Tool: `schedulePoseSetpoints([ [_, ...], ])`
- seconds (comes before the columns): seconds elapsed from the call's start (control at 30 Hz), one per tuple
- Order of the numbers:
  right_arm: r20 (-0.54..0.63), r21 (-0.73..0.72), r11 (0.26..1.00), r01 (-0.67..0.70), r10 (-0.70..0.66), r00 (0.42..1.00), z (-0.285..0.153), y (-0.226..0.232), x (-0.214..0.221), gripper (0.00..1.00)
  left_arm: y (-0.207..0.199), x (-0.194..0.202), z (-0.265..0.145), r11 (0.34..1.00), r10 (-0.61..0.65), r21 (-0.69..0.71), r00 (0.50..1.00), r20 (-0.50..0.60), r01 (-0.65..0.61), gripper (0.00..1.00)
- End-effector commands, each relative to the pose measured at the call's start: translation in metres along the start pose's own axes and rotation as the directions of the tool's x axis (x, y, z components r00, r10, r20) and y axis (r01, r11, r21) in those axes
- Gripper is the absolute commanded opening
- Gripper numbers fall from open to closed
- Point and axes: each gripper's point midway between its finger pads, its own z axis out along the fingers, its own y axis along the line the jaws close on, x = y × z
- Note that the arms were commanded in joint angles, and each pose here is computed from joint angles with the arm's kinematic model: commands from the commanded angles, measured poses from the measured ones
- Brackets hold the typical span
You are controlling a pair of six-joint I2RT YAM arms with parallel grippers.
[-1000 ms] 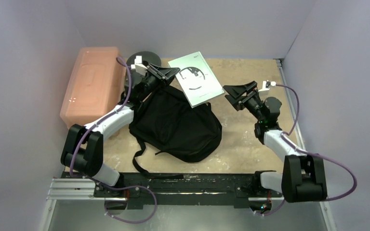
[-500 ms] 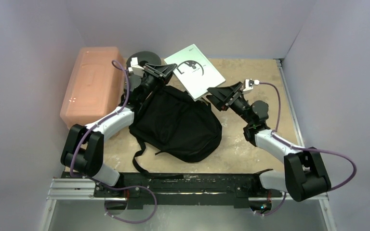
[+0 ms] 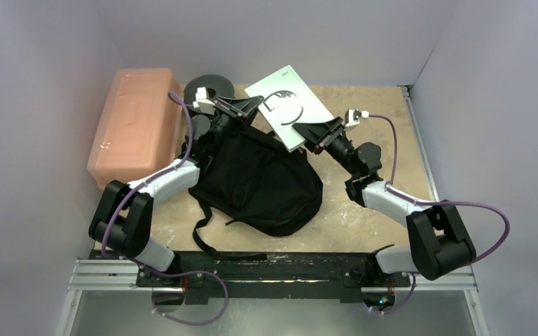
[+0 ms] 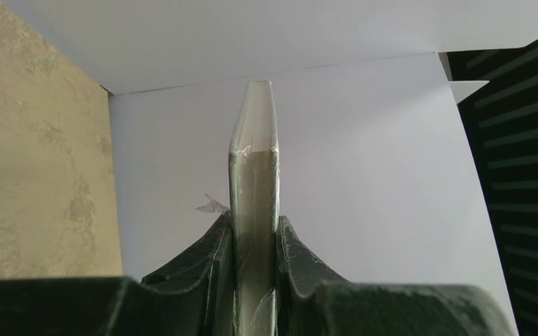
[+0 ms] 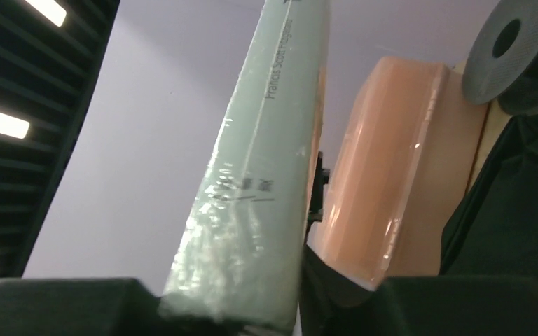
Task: Pack the student bag
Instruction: Pick up the book from the center of the board.
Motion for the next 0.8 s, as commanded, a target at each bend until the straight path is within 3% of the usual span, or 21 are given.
schedulePoseSetpoints([
  [0.0,0.036,-0.093,0.995,0.028,-0.025,0.999,0.012,0.031,-0.01,0.26,-0.075,0.004,-0.015,0.968,0.033,0.249,0.999,0.022,-0.037,0.0],
  [0.1,0.014,-0.113,0.993,0.037,-0.036,0.999,0.011,0.033,-0.006,0.01,-0.058,0.016,-0.018,0.981,0.082,0.183,0.996,-0.043,-0.072,0.0],
  [0.3,-0.014,-0.059,0.99,0.124,-0.125,0.992,0.001,0.02,-0.002,0.0,0.02,0.042,-0.051,0.975,0.197,-0.059,0.955,-0.22,-0.215,0.55],
  [0.37,-0.018,-0.003,0.982,0.187,-0.187,0.982,-0.002,0.012,-0.009,0.0,0.042,0.048,-0.066,0.935,0.267,-0.147,0.915,-0.302,-0.322,0.64],
  [0.43,-0.011,0.073,0.959,0.273,-0.273,0.962,-0.007,0.003,-0.019,0.0,0.061,0.048,-0.085,0.853,0.351,-0.248,0.856,-0.379,-0.459,0.67],
  [0.5,0.017,0.151,0.925,0.348,-0.354,0.935,-0.016,-0.001,-0.036,0.0,0.073,0.038,-0.108,0.73,0.459,-0.32,0.781,-0.424,-0.603,0.68],
  [0.63,0.084,0.351,0.791,0.502,-0.56,0.824,-0.043,0.003,-0.077,0.0,0.081,0.032,-0.146,0.48,0.618,-0.304,0.563,-0.549,-0.823,0.69],
  [0.77,0.083,0.536,0.629,0.563,-0.703,0.706,-0.069,0.007,-0.106,0.0,0.075,0.082,-0.16,0.46,0.653,-0.05,0.376,-0.657,-0.886,0.69],
])
